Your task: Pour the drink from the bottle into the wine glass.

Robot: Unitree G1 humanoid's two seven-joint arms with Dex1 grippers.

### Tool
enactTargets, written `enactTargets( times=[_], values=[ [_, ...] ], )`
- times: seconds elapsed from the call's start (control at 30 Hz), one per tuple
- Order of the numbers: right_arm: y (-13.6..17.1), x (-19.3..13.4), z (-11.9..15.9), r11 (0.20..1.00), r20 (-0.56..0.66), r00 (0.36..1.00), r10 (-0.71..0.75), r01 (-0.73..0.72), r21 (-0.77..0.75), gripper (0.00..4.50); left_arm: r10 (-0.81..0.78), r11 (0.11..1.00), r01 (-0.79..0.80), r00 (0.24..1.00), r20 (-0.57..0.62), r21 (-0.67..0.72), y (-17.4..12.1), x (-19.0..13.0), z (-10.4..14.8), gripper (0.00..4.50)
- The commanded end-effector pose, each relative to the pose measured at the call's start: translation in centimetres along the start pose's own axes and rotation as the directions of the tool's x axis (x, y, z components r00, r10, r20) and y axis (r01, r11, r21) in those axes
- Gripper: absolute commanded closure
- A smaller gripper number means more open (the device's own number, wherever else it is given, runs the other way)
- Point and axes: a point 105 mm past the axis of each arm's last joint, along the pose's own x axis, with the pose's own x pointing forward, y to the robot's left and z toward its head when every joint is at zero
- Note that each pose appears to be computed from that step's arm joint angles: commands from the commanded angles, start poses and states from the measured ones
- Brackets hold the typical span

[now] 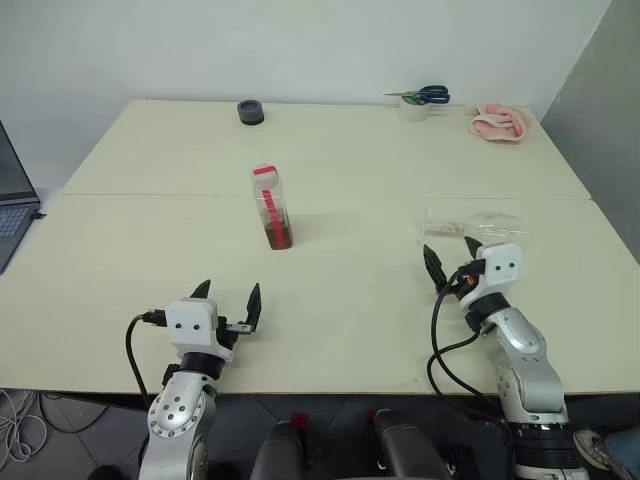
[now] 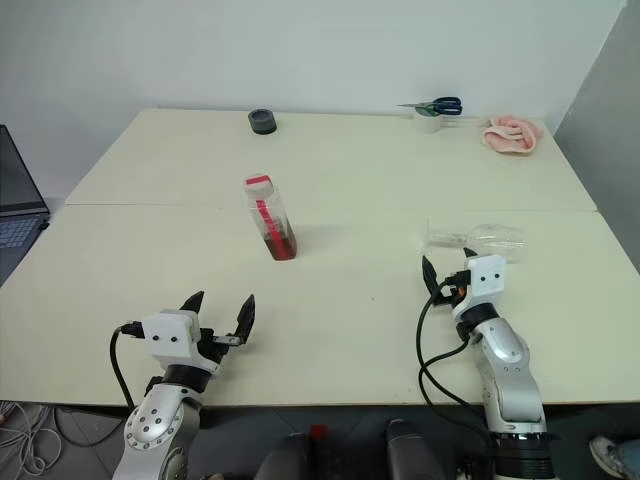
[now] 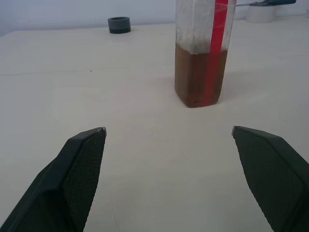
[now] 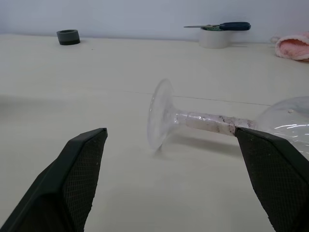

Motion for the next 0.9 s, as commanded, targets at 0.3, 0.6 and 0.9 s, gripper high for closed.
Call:
enactTargets(
  times=[0.3,0.6,0.9],
  values=[
    [1.2,0.3,1.8,0.998,0.064,0.996,0.060,-0.059,-0.015,0.00,0.005,1.000,-0.006,0.998,0.056,0.016,0.0,0.8,1.6,0.03],
    [5.5,1.1,3.3,0.933,0.086,0.929,0.361,-0.359,-0.037,0.00,0.054,0.998,-0.052,0.994,0.092,-0.027,-0.8,3.0,3.6,0.03],
    [7.2,1.8,4.0,0.898,0.098,0.892,0.440,-0.435,-0.074,0.00,0.053,0.998,-0.051,0.992,0.112,-0.022,-1.8,5.4,5.6,0.03]
  ],
)
